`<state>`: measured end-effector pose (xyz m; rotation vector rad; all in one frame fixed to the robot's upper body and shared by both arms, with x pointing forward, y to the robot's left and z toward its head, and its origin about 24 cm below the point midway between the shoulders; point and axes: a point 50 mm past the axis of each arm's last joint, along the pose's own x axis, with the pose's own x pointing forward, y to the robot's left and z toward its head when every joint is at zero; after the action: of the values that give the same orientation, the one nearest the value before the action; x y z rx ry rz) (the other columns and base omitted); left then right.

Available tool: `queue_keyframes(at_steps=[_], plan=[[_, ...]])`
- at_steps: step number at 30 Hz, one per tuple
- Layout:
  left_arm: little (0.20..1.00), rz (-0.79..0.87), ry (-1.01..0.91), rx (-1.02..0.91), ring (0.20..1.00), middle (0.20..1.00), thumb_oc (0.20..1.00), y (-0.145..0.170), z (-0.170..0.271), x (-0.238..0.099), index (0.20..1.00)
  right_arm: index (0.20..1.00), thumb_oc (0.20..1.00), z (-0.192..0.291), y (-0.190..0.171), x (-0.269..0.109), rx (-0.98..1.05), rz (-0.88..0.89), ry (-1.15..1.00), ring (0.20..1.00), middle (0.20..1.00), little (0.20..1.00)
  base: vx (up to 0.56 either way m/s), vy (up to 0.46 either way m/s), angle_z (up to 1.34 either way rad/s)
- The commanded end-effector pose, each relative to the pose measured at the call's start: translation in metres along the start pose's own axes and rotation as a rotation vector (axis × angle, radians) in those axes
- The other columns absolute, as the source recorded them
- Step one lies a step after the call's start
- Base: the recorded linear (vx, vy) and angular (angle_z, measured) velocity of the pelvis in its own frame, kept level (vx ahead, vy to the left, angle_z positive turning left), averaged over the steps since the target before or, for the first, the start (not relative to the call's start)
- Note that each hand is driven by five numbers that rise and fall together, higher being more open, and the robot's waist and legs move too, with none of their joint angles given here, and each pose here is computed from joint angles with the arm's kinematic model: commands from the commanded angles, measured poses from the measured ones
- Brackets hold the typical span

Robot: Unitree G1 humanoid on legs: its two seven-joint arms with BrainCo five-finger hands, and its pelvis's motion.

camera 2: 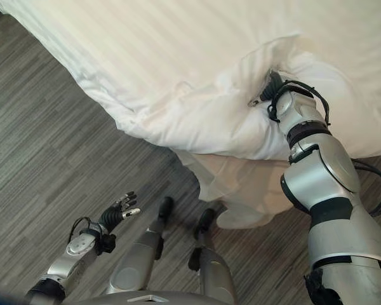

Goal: Making the bed.

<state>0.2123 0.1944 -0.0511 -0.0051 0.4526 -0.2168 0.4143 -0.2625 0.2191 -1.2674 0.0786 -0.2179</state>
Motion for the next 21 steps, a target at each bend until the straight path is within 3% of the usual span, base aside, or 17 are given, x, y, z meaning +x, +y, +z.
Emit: queue_keyframes(at_steps=[1, 2, 3, 4, 8, 12, 13, 14, 15, 19, 20, 21], plan=[[1.000, -0.025, -0.081, 0.000, 1.000, 1.000, 1.000, -0.009, 0.018, 0.005, 1.000, 1.000, 1.000, -0.025, 0.005, -0.004, -0.113, 0.065, 0.083, 1.000, 1.000, 1.000, 0.00, 0.000, 0.00], [1.000, -0.020, -0.080, -0.002, 1.000, 1.000, 1.000, -0.009, 0.017, 0.006, 1.000, 1.000, 1.000, -0.024, 0.007, -0.004, -0.119, 0.081, 0.075, 1.000, 1.000, 1.000, 0.00, 0.000, 0.00], [1.000, -0.024, -0.085, -0.002, 1.000, 1.000, 1.000, -0.011, 0.019, 0.007, 1.000, 0.231, 0.231, -0.026, 0.011, -0.005, -0.129, 0.093, 0.076, 0.231, 0.231, 0.231, 0.00, 0.000, 0.00], [1.000, -0.019, -0.091, -0.002, 1.000, 1.000, 1.000, -0.010, 0.020, 0.008, 1.000, 0.200, 0.200, -0.025, 0.012, -0.005, -0.128, 0.099, 0.068, 0.200, 0.200, 0.200, 0.00, 0.000, 0.00], [1.000, 0.010, -0.123, -0.011, 1.000, 1.000, 1.000, -0.008, 0.026, 0.011, 1.000, 0.200, 0.200, -0.007, 0.062, -0.017, -0.103, 0.232, -0.094, 0.200, 0.200, 0.200, -0.01, 0.036, -0.07], [1.000, 0.050, -0.128, -0.023, 1.000, 1.000, 1.000, 0.003, 0.024, 0.003, 1.000, 0.200, 0.200, -0.013, 0.129, -0.062, -0.175, 0.469, -0.255, 0.200, 0.200, 0.200, 0.01, 0.009, -0.14], [1.000, 0.057, -0.105, -0.035, 1.000, 1.000, 1.000, 0.008, 0.017, -0.002, 1.000, 0.200, 0.200, -0.052, 0.172, -0.105, -0.137, 0.642, -0.201, 0.200, 0.200, 0.200, 0.05, 0.005, -0.09], [1.000, 0.053, -0.092, -0.035, 1.000, 1.000, 1.000, 0.009, 0.013, -0.005, 1.000, 0.200, 0.200, -0.075, 0.185, -0.127, -0.121, 0.714, -0.149, 0.200, 0.200, 0.200, 0.09, 0.020, -0.10], [1.000, 0.045, -0.061, -0.017, 1.000, 1.000, 1.000, 0.014, 0.007, -0.010, 1.000, 0.200, 0.200, -0.129, 0.214, -0.182, -0.092, 0.867, 0.015, 0.200, 0.200, 0.200, 0.10, 0.024, -0.05], [1.000, 0.013, 0.012, 0.034, 1.000, 1.000, 1.000, 0.020, -0.007, -0.022, 1.000, 0.200, 0.200, -0.207, 0.250, -0.316, -0.063, 1.175, 0.364, 0.200, 0.200, 0.200, 0.10, 0.016, -0.04], [1.000, 0.011, 0.013, 0.035, 1.000, 1.000, 1.000, 0.020, -0.007, -0.022, 1.000, 0.200, 0.200, -0.207, 0.250, -0.317, -0.061, 1.176, 0.365, 0.200, 0.200, 0.200, 0.05, 0.006, 0.07], [1.000, -0.003, 0.029, 0.042, 1.000, 1.000, 1.000, 0.018, -0.011, -0.024, 1.000, 0.200, 0.200, -0.222, 0.257, -0.356, -0.040, 1.243, 0.492, 0.200, 0.200, 0.200, 0.07, 0.004, 0.00]])
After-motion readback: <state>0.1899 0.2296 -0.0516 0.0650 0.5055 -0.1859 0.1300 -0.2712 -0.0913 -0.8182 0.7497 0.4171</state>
